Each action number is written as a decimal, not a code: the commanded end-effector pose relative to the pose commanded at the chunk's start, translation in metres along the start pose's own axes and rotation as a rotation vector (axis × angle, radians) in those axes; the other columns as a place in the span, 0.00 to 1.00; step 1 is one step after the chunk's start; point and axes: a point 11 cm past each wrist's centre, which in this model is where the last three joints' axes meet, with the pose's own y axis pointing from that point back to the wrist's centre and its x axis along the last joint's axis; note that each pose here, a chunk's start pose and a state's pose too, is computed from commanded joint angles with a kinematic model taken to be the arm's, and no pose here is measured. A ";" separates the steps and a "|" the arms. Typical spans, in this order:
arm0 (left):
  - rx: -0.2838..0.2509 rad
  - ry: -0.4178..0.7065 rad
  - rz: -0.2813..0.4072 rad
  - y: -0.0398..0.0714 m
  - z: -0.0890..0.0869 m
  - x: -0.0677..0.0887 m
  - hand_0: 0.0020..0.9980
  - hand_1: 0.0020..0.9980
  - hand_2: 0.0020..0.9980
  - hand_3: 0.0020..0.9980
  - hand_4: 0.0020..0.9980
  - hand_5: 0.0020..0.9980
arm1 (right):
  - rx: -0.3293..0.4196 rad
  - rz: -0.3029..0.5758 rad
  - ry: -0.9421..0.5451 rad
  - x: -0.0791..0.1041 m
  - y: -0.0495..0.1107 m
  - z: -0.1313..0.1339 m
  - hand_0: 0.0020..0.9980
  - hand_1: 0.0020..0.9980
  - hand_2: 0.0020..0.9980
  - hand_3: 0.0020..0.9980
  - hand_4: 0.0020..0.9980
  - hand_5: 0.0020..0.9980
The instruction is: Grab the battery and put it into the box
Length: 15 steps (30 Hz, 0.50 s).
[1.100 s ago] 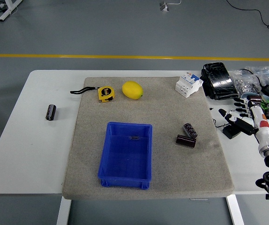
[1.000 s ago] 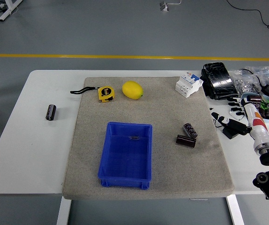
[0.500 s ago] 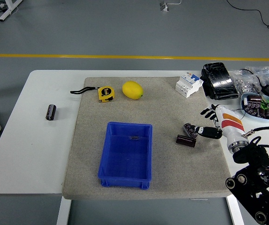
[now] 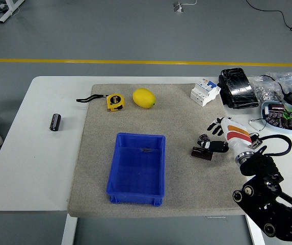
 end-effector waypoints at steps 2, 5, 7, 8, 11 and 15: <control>-0.002 0.000 0.000 0.000 0.001 0.000 0.66 0.56 0.60 0.65 0.64 0.77 | -0.006 -0.007 0.008 -0.003 -0.001 0.001 0.44 0.46 0.47 0.50 1.00 0.37; -0.002 0.002 0.001 0.000 0.001 0.000 0.66 0.56 0.60 0.65 0.64 0.77 | -0.015 -0.014 0.017 -0.007 -0.003 0.004 0.44 0.46 0.47 0.50 1.00 0.37; -0.002 0.002 0.001 0.000 0.001 0.000 0.65 0.56 0.60 0.65 0.65 0.77 | -0.022 -0.018 0.019 -0.009 -0.004 0.006 0.41 0.44 0.46 0.50 1.00 0.37; -0.002 0.002 0.001 0.000 0.001 0.000 0.65 0.56 0.60 0.65 0.65 0.77 | -0.024 -0.017 0.021 -0.009 -0.005 0.007 0.41 0.44 0.46 0.50 1.00 0.37; -0.002 0.002 0.001 0.000 0.001 0.000 0.65 0.56 0.60 0.65 0.65 0.77 | -0.031 -0.012 0.029 -0.009 -0.006 0.009 0.41 0.44 0.46 0.50 1.00 0.37; -0.001 0.001 0.001 0.000 0.001 -0.001 0.65 0.56 0.60 0.65 0.65 0.77 | -0.041 -0.015 0.035 -0.010 -0.008 0.013 0.36 0.40 0.44 0.48 1.00 0.36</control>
